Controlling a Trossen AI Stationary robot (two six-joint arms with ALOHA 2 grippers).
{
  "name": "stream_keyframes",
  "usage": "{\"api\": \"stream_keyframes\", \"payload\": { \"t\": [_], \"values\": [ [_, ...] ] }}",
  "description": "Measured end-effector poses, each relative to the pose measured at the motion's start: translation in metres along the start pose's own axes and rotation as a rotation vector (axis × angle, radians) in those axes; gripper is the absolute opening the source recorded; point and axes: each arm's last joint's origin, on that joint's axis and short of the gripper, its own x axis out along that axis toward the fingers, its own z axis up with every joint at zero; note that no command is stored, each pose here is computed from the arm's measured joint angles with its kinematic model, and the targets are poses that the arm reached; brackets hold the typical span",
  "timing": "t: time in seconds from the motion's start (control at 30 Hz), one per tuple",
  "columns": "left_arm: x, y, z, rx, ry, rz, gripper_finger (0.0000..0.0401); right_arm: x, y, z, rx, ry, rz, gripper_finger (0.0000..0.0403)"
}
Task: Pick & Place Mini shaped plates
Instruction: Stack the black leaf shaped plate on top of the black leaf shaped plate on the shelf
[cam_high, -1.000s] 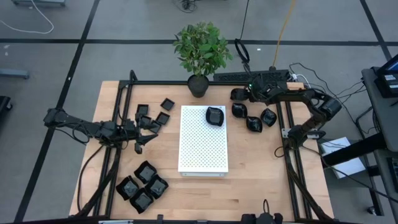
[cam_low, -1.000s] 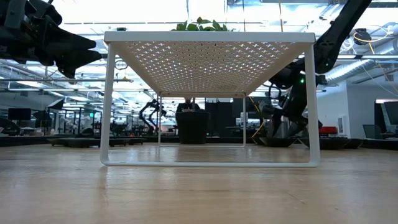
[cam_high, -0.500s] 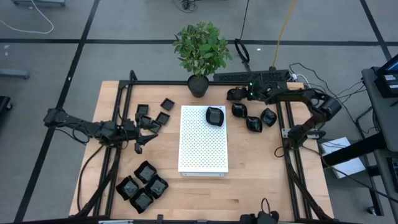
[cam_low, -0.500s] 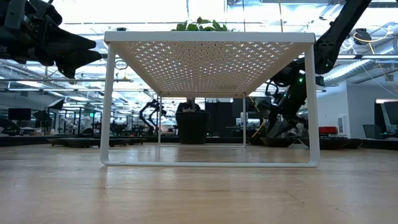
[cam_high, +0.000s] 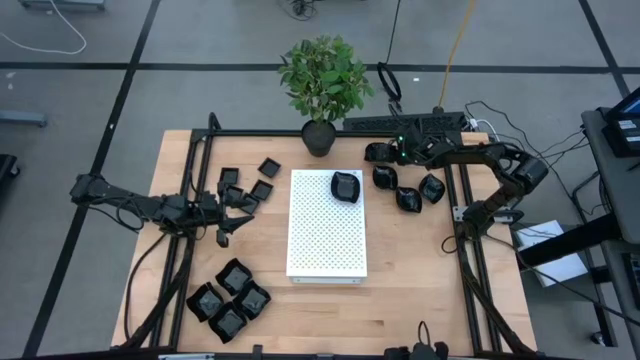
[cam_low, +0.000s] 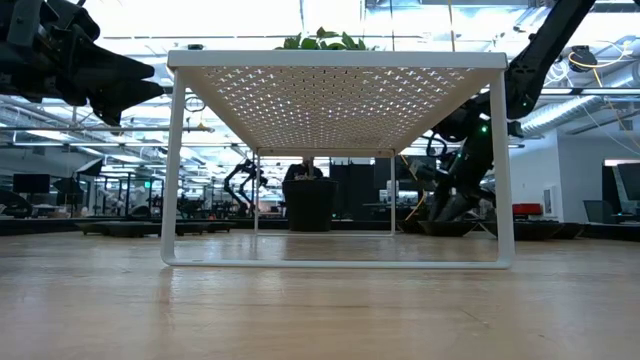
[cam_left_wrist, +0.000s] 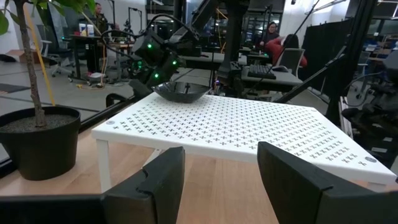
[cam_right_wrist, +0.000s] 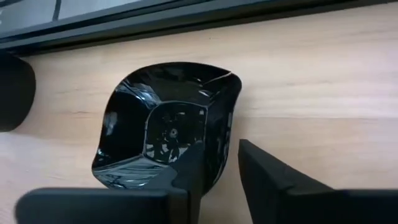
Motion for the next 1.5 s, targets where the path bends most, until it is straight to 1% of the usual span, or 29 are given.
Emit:
{"api": "stream_keyframes", "payload": {
  "t": [0.13, 0.27, 0.4, 0.63, 0.9, 1.13, 1.3, 1.4, 1.5],
  "values": [
    [0.0, 0.0, 0.0, 0.0, 0.0, 0.0, 0.0207, 0.004, -0.001, -0.002, -0.019, 0.007, -0.012, 0.0119],
    [0.0, 0.0, 0.0, 0.0, 0.0, 0.0, 0.0207, 0.011, -0.004, -0.005, -0.024, 0.026, -0.031, 0.0118],
    [0.0, 0.0, 0.0, 0.0, 0.0, 0.0, 0.0207, 0.012, -0.004, -0.005, -0.035, 0.027, -0.039, 0.0088],
    [0.0, 0.0, 0.0, 0.0, 0.0, 0.0, 0.0207, 0.011, -0.002, -0.003, -0.065, 0.014, -0.008, 0.001],
    [0.0, 0.0, 0.0, 0.0, -0.001, 0.0, 0.0207, 0.007, 0.0, 0.0, -0.096, -0.009, 0.014, 0.0002],
    [0.0, 0.0, 0.0, -0.001, -0.001, 0.0, 0.0207, -0.017, 0.013, 0.015, -0.104, -0.134, 0.121, 0.0],
    [0.0, 0.0, 0.0, 0.0, -0.001, 0.0, 0.0207, -0.044, 0.025, 0.025, -0.12, -0.23, 0.242, 0.0],
    [0.0, 0.0, 0.0, -0.001, -0.001, 0.0, 0.0207, -0.065, 0.035, 0.031, -0.131, -0.301, 0.368, 0.0],
    [0.0, 0.0, 0.0, 0.0, -0.001, 0.0, 0.0207, -0.087, 0.046, 0.035, -0.144, -0.332, 0.556, 0.0]
  ]
}}
